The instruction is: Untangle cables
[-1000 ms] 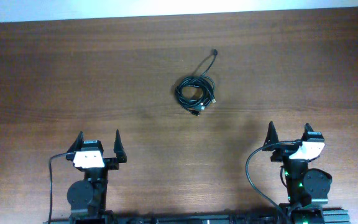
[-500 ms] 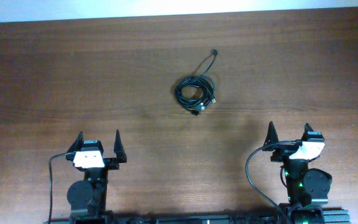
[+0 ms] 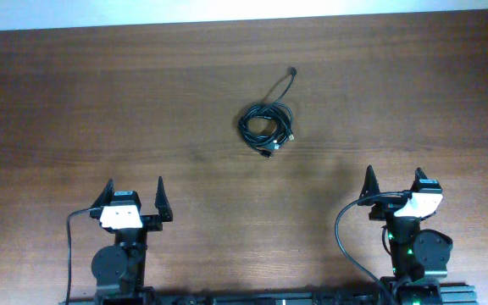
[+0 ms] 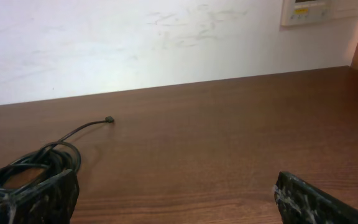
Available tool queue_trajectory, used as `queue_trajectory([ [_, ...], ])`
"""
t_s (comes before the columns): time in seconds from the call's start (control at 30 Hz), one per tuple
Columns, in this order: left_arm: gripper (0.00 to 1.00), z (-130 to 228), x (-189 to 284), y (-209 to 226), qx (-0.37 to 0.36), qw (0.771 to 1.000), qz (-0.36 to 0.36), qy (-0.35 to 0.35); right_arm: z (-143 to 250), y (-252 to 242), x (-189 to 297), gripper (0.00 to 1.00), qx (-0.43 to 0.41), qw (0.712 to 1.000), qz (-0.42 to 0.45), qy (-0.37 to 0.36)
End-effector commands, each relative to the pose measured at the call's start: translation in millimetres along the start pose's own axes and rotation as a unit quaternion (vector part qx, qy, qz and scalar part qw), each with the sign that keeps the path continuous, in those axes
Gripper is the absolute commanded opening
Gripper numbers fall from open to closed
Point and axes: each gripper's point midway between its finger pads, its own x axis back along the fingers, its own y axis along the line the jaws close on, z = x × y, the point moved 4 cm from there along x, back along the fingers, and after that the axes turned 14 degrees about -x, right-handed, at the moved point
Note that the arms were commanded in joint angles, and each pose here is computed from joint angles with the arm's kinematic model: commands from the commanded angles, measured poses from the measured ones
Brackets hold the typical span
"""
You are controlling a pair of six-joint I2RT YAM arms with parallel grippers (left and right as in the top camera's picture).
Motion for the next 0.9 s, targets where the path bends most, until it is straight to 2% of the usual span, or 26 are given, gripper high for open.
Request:
queue_trajectory([
  [0.0,0.99,4,0,1,0.005,1.0,-0.007,0.003,2,-3,0,0.99,-0.006,1.0,0.007,-0.001],
  [0.5,0.99,4,0,1,0.005,1.0,-0.007,0.003,2,-3,0,0.99,-0.006,1.0,0.008,-0.001],
  [0.63,0.99,-11,1,16,-0.01,0.998,-0.058,-0.029,2,-3,0,0.99,-0.006,1.0,0.007,-0.001],
  [0.73,0.99,-24,1,7,-0.004,0.998,-0.019,-0.066,2,-3,0,0.99,-0.006,1.0,0.007,-0.001],
  [0.87,0.99,-59,10,-8,-0.017,0.986,0.044,-0.159,2,-3,0,0.99,-0.006,1.0,0.007,-0.001],
])
